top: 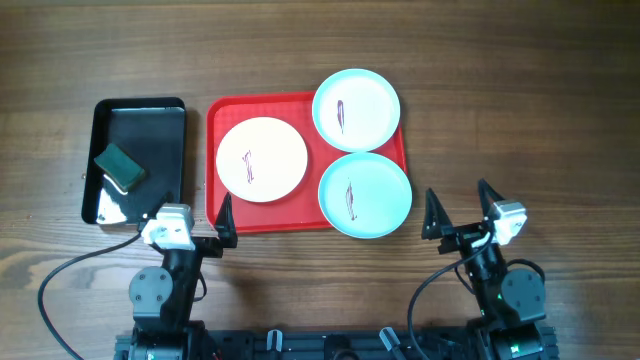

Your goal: Clean dirty plates on tray and stack at the side

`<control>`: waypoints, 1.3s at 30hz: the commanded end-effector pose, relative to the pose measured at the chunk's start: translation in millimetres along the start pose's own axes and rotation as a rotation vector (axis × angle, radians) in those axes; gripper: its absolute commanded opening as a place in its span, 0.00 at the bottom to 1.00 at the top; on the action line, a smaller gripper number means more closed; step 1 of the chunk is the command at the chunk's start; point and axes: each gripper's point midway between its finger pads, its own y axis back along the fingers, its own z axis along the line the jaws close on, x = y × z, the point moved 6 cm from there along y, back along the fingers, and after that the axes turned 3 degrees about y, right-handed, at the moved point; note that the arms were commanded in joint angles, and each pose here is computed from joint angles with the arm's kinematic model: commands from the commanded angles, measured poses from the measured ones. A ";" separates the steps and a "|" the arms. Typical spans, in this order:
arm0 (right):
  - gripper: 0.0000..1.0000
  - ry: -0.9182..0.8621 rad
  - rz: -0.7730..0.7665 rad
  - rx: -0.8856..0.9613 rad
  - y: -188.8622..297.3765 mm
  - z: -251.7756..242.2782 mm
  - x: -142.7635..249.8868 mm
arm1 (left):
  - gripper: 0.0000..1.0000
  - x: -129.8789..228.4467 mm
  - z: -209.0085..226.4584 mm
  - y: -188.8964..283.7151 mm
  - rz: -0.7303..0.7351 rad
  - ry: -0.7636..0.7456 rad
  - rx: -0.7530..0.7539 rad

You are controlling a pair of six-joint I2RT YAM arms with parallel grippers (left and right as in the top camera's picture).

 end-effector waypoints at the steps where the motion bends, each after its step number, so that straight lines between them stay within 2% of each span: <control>1: 1.00 0.015 -0.058 -0.055 4.3 10.1 -28.1 | 1.00 -32.6 -1.4 8.2 -0.052 0.036 -0.028; 7: 1.00 0.018 -0.075 -0.126 16.2 27.6 -86.1 | 1.00 -103.4 -15.5 26.1 0.076 0.042 -0.053; 11: 1.00 0.016 -0.017 -0.160 12.4 39.0 -125.0 | 1.00 -155.8 -25.1 28.6 0.185 0.047 -0.075; 13: 1.00 0.009 0.060 -0.183 2.1 45.7 -141.4 | 1.00 -178.0 -29.3 23.8 0.277 0.053 -0.088; 15: 1.00 -0.001 0.146 -0.210 -11.3 52.4 -154.8 | 1.00 -184.6 -33.9 14.8 0.396 0.068 -0.074; 18: 1.00 -0.018 0.279 -0.234 -34.1 60.6 -173.7 | 1.00 -176.2 -34.3 -1.5 0.594 0.091 -0.087; 19: 1.00 -0.008 0.371 -0.229 -47.5 62.1 -179.7 | 1.00 -169.0 -36.3 -14.4 0.657 0.108 -0.062; 21: 1.00 -0.021 0.471 -0.212 -62.7 62.5 -182.5 | 1.00 -164.2 -47.5 -35.5 0.688 0.150 0.051; 23: 1.00 -0.028 0.513 -0.205 -78.3 62.4 -183.1 | 1.00 -159.2 -58.2 -50.1 0.721 0.193 0.159; 25: 1.00 -0.108 0.570 -0.184 -98.9 60.8 -169.1 | 1.00 -149.9 -66.2 -64.9 0.775 0.240 0.249; 27: 1.00 -0.148 0.618 -0.218 -109.1 64.2 -157.7 | 1.00 -139.1 -69.9 -74.5 0.834 0.281 0.296; 30: 1.00 -0.209 0.709 -0.281 -127.6 69.9 -134.2 | 1.00 -125.8 -70.3 -84.3 0.900 0.317 0.313; 32: 0.94 -0.216 0.754 -0.285 -140.0 70.8 -118.6 | 1.00 -120.6 -68.9 -89.2 0.920 0.323 0.307; 34: 0.94 -0.222 0.801 -0.279 -148.3 72.4 -103.3 | 1.00 -118.1 -68.2 -93.1 0.925 0.325 0.305; 37: 0.94 -0.227 0.867 -0.230 -158.2 79.4 -80.3 | 1.00 -115.2 -56.6 -101.0 0.906 0.277 0.210; 39: 0.94 -0.220 0.902 -0.200 -163.9 91.4 -64.9 | 1.00 -113.4 -33.1 -104.5 0.886 0.282 -0.002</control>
